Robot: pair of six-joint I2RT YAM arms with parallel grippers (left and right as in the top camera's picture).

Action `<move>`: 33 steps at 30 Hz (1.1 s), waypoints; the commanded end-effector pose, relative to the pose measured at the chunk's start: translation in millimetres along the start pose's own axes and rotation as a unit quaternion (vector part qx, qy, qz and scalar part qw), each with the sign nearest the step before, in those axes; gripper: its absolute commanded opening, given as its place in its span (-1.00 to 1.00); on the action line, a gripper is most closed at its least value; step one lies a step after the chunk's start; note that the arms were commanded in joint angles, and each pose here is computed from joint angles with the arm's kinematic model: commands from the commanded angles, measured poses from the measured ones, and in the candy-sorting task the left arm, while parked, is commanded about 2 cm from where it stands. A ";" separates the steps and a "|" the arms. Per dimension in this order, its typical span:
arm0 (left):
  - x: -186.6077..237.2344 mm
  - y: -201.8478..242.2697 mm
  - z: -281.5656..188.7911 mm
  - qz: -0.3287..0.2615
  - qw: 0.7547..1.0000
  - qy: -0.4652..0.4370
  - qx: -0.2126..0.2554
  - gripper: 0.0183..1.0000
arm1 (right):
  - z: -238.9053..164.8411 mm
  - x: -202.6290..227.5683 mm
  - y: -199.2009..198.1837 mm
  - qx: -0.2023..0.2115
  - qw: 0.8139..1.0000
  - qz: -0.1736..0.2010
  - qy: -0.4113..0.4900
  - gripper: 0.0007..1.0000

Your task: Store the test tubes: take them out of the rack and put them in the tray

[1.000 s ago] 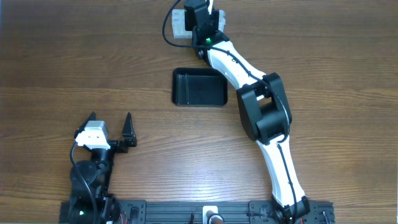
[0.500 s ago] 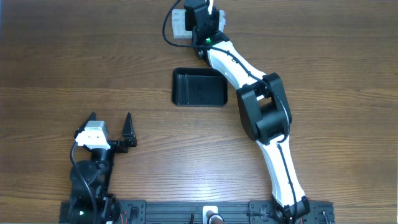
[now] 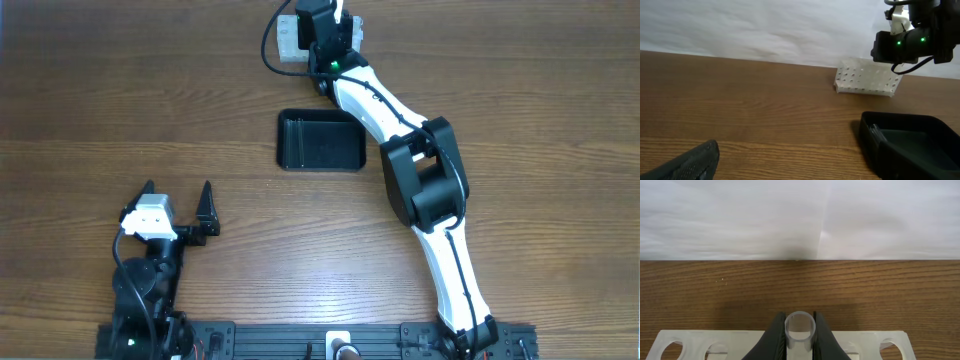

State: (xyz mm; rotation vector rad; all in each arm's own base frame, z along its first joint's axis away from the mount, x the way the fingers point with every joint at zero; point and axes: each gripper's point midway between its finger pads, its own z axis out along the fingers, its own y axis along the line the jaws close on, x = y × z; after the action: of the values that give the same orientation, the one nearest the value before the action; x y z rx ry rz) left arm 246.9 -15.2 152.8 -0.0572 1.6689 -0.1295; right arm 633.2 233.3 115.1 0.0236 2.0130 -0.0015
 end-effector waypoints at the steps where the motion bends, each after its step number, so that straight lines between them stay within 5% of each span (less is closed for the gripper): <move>1: 0.5 -1.1 -0.2 0.007 1.000 -0.001 0.005 1.00 | 4.2 -4.6 -3.8 0.011 1.000 0.000 -0.007 -0.89; 13: 0.5 -1.1 -0.2 0.007 1.000 -0.001 0.005 1.00 | -43.7 -86.7 -3.9 -0.003 0.998 0.008 -0.070 -0.88; 24: 0.5 -1.1 -0.2 0.007 1.000 -0.001 0.005 1.00 | -142.4 -189.9 -9.2 -0.030 0.988 0.040 -0.143 -0.85; 28: 0.5 -1.1 -0.2 0.007 1.000 -0.001 0.005 1.00 | -174.7 -179.3 -13.5 -0.035 0.995 0.041 -0.084 -0.86; 33: 0.5 -1.1 -0.2 0.007 1.000 -0.001 0.005 1.00 | -193.5 -112.1 -1.2 -0.085 0.994 0.020 0.070 -0.88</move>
State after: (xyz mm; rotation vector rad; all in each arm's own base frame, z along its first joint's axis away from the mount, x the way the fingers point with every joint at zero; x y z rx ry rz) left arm 246.9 -15.2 152.9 -0.0569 1.6685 -0.1292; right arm 521.6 214.1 316.5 -0.0203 2.0478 0.0743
